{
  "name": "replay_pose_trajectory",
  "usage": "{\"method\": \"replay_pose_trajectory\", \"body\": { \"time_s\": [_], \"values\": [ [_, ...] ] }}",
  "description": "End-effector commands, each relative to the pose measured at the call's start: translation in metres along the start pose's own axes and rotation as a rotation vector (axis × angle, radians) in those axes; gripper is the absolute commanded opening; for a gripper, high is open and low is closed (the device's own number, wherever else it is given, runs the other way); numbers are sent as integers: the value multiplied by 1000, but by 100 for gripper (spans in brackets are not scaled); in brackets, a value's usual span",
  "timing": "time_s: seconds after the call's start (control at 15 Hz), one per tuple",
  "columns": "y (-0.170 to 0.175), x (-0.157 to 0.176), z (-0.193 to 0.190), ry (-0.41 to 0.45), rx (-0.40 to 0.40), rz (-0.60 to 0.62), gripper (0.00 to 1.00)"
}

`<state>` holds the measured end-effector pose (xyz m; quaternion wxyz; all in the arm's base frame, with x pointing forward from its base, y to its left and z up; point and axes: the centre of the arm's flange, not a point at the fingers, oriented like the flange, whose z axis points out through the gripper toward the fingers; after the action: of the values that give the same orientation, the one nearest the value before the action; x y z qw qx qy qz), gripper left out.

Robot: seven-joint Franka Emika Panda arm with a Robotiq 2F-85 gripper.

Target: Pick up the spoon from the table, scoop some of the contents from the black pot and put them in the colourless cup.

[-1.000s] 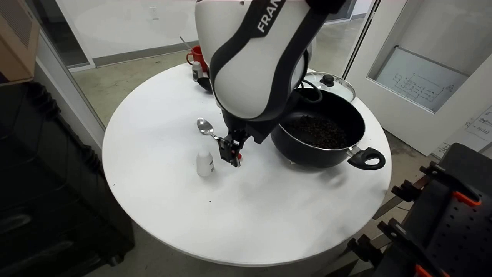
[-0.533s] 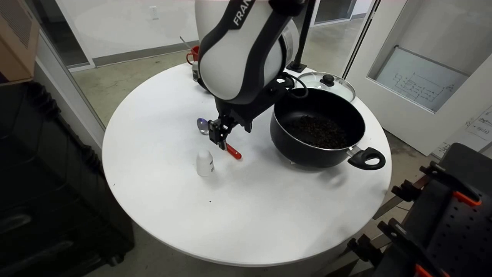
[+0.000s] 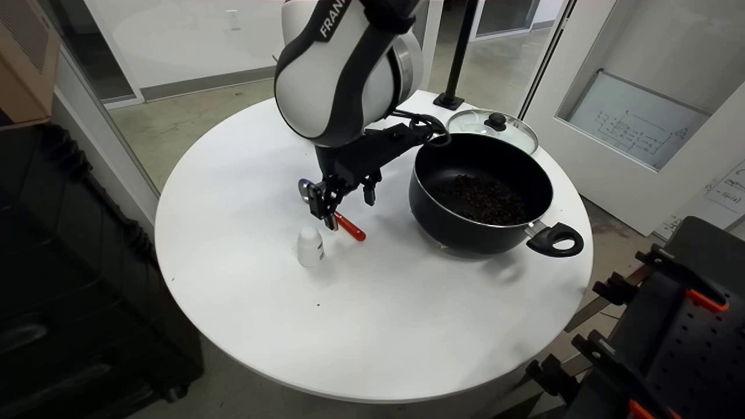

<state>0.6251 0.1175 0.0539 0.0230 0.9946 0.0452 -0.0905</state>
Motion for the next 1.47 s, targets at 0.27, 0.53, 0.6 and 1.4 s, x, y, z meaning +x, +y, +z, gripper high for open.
{"method": "replay_pose_trajectory", "body": {
  "time_s": [0.27, 0.53, 0.6, 1.4],
  "values": [
    [-10, -6, 0, -76, 32, -54, 100],
    [-11, -20, 6, -75, 22, -49, 100],
    [-10, -23, 8, -79, 25, -51, 100],
    [-1, -46, 12, -17, 31, -16, 31]
  ]
}}
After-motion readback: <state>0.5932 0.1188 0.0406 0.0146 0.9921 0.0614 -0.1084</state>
